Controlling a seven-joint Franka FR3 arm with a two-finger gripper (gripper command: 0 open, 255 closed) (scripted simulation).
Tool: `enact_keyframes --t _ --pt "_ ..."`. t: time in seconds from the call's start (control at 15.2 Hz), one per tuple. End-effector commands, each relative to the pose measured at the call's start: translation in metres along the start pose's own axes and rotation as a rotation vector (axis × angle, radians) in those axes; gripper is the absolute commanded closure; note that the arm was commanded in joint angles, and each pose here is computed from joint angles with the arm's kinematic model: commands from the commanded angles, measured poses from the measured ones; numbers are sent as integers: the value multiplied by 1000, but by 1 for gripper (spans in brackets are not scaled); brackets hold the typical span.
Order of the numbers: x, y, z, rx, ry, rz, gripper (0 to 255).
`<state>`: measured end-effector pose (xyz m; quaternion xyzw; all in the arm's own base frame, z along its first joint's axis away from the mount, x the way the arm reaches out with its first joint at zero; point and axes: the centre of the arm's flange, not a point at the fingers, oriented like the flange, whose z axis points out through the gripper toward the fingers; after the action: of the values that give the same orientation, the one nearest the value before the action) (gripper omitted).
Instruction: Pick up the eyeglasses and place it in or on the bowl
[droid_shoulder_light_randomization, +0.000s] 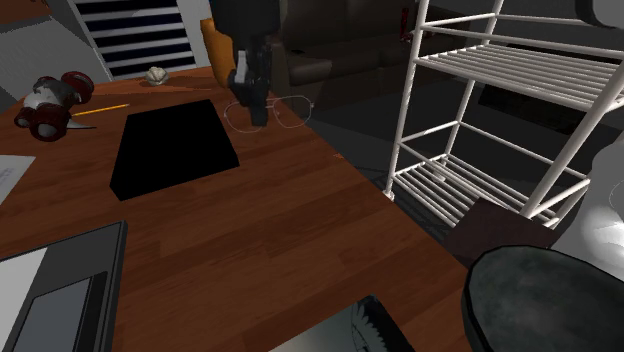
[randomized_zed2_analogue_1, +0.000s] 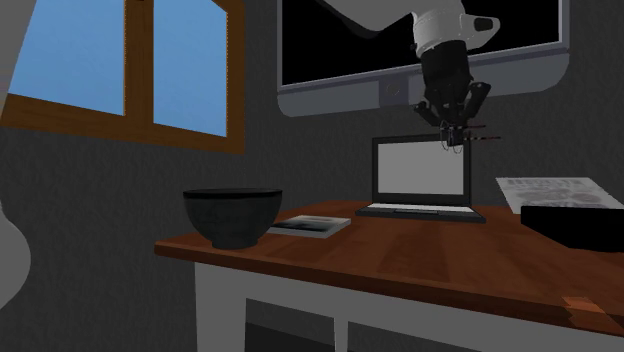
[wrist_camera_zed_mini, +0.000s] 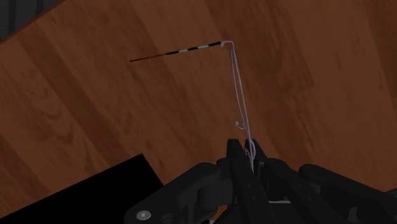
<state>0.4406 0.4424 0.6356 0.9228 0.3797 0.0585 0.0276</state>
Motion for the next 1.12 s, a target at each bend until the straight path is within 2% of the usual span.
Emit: enact_keyframes --t 0.0,1.06 --pt "-11 -8 -4 0 -1 0 255" --pt "-177 -134 -33 0 -1 0 255"
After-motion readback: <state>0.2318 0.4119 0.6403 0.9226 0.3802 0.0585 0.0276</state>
